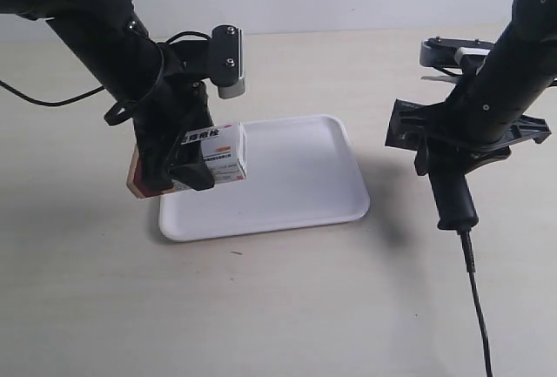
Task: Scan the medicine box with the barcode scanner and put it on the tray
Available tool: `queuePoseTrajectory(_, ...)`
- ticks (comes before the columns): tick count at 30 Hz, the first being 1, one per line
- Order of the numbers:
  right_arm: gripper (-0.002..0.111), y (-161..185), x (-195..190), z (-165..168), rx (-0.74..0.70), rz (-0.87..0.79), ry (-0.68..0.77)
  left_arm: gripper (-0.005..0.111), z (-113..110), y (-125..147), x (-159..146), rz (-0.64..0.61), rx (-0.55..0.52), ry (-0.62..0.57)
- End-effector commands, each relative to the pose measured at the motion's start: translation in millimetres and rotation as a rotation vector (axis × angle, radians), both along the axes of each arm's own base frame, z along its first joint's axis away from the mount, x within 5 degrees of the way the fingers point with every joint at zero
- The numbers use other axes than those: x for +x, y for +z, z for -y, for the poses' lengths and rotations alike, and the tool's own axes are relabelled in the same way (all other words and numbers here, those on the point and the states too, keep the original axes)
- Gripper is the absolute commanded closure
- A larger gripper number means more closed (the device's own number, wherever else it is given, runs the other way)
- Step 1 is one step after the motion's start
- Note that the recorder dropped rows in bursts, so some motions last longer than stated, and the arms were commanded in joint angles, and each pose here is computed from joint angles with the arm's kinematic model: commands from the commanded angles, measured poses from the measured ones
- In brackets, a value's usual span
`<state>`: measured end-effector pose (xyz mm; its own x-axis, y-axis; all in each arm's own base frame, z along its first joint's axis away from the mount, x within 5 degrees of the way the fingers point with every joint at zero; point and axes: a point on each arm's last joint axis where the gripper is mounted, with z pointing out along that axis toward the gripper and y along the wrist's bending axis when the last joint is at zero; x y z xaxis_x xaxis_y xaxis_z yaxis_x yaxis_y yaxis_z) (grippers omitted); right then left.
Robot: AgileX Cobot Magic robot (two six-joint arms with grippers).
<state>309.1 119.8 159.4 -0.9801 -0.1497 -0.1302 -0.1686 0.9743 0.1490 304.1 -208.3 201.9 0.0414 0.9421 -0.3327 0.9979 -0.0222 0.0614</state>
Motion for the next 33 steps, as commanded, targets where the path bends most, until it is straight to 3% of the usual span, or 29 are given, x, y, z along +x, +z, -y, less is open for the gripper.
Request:
queuePoseTrajectory(1,0.108,-3.6,3.9,0.7,0.0,0.014,-0.003,0.107,9.6,-1.0,13.5,0.028,-0.022,0.011)
queuePoseTrajectory(13,0.108,-25.8,7.5,-0.1,-0.017,-0.024,-0.005,0.107,36.3,-6.6,34.6,0.019,-0.053,-0.01)
queuePoseTrajectory(25,0.107,-32.3,9.7,-0.6,-0.018,-0.021,-0.01,0.107,41.3,-27.8,37.9,-0.015,-0.025,-0.019)
queuePoseTrajectory(29,0.088,-32.3,9.7,-0.6,-0.018,-0.021,-0.01,0.107,41.4,-27.6,38.2,-0.013,-0.026,-0.018)
queuePoseTrajectory(33,0.059,-32.3,9.3,-0.6,-0.019,-0.025,-0.009,0.107,41.4,-27.6,38.1,-0.013,-0.026,-0.018)
